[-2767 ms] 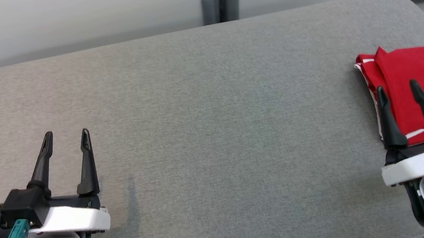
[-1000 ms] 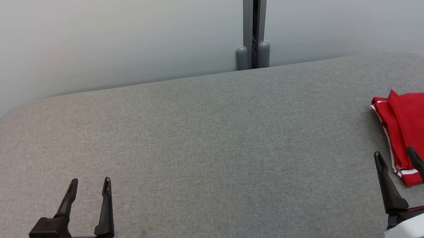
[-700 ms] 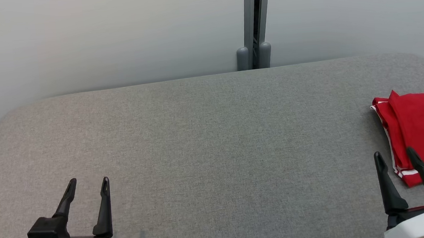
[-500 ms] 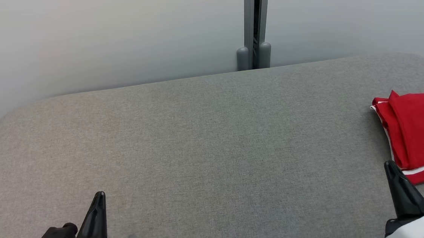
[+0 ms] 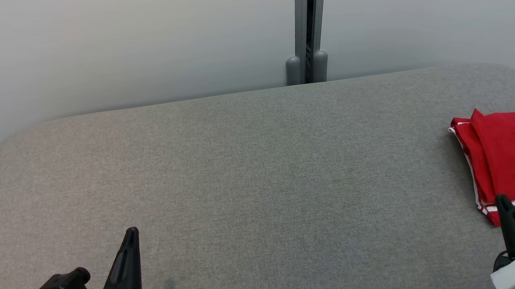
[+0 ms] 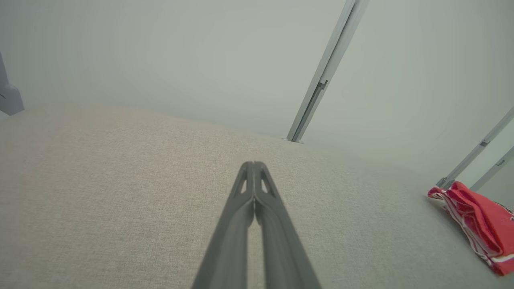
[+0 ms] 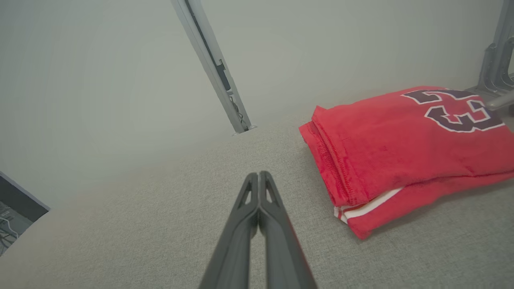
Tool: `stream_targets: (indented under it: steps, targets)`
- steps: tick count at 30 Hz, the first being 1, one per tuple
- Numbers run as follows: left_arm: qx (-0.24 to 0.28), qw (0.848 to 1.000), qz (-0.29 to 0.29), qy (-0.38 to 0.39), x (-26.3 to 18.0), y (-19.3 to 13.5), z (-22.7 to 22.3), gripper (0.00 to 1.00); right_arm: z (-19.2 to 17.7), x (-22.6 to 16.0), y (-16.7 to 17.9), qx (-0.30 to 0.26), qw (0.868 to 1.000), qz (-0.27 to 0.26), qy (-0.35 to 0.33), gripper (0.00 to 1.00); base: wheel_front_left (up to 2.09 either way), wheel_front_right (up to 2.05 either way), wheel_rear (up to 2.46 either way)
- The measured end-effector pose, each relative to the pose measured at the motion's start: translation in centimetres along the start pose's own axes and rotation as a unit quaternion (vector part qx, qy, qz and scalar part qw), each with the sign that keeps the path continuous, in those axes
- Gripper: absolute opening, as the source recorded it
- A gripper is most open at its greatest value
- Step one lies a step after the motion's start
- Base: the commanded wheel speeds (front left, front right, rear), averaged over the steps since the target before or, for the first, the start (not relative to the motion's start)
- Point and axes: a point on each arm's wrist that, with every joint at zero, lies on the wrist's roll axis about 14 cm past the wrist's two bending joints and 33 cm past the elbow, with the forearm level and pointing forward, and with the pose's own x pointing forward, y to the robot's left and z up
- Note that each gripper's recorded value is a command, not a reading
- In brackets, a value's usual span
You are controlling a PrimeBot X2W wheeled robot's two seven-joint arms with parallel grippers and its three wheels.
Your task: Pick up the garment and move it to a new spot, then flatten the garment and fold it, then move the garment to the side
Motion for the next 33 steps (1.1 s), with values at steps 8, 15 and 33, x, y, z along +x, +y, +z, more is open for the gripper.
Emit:
stream_targets:
  steps: [8, 15, 33]
  targets:
    - [-0.068, 0.998, -0.007, -0.001, 0.5, -0.7, -0.1, 0.00, 0.0, 0.3, -1.6, 0.066, 0.998, -0.020, 0.013, 0.00, 0.00, 0.00, 0.00]
    - [-0.133, 0.991, -0.014, -0.002, 0.8, -1.6, -0.3, 0.00, 0.0, 0.6, -2.8, 0.127, 0.991, -0.032, 0.020, 0.00, 0.00, 0.00, 0.00]
    - [-0.254, 0.967, -0.023, -0.005, 1.6, -2.9, -0.4, 0.00, 0.4, 0.9, -4.8, 0.250, 0.967, -0.043, 0.026, 0.00, 0.00, 0.00, 0.00]
